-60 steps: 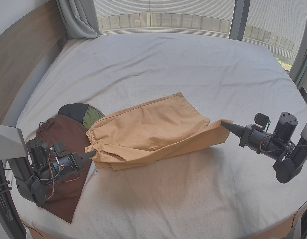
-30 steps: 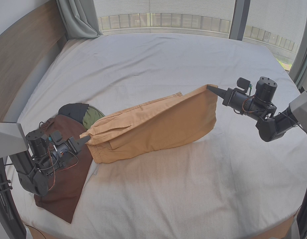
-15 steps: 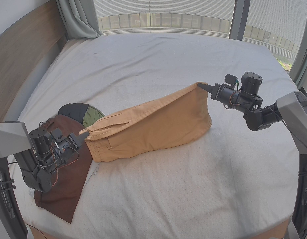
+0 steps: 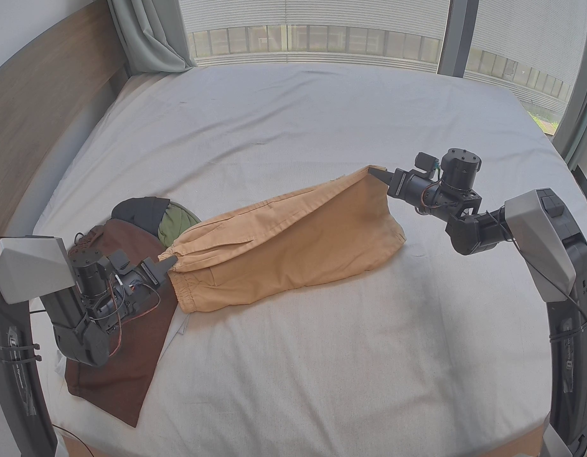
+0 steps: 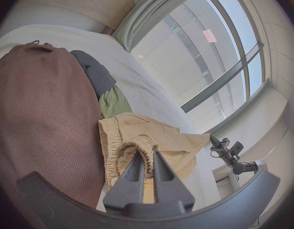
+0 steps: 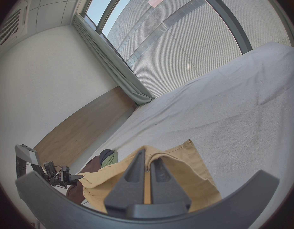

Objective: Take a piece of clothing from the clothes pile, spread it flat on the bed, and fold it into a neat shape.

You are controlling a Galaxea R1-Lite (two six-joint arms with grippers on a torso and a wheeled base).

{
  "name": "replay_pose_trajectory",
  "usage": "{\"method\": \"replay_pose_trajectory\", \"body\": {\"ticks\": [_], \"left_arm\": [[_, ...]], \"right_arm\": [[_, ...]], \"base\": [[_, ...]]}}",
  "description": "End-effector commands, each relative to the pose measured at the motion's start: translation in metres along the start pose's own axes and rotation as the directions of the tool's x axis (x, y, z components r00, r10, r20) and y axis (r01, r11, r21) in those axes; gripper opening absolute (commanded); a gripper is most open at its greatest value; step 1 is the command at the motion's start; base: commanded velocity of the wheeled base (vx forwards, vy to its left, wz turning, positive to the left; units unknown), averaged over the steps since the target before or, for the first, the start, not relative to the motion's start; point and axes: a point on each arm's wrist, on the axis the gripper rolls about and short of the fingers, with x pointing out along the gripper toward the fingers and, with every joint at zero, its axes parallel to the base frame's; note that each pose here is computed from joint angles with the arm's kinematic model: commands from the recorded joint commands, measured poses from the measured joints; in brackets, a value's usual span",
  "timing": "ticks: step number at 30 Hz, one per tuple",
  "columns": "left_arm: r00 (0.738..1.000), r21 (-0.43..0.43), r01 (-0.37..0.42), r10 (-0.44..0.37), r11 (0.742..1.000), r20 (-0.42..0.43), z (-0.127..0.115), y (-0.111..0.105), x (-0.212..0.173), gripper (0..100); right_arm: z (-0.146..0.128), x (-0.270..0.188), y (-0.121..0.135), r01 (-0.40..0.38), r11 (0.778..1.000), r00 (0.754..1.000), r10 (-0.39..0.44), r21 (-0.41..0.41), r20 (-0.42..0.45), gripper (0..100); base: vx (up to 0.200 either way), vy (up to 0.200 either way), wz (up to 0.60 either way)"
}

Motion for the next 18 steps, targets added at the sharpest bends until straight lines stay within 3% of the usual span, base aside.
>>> {"method": "replay_pose_trajectory", "body": {"ticks": [1, 17, 18], "left_arm": [[1.000, -0.007, -0.008, 0.008, 1.000, -0.014, -0.0049, 0.0053, 0.0029, 0], [1.000, -0.006, -0.011, 0.011, 1.000, -0.018, -0.0060, 0.0078, 0.0033, 0], [1.000, -0.006, -0.011, 0.011, 1.000, -0.018, -0.0060, 0.0078, 0.0033, 100]], "right_arm": [[-0.0114, 0.0047, -0.0093, 0.011, 1.000, 1.000, -0.011, 0.006, -0.007, 0], [-0.0166, 0.0104, -0.0124, 0.007, 1.000, 1.000, -0.007, 0.003, -0.001, 0], [-0.0173, 0.0105, -0.0128, 0.008, 1.000, 1.000, -0.008, 0.003, -0.002, 0]], "base": [[0.000, 0.000, 0.00], [0.000, 0.000, 0.00], [0.000, 0.000, 0.00]]}}
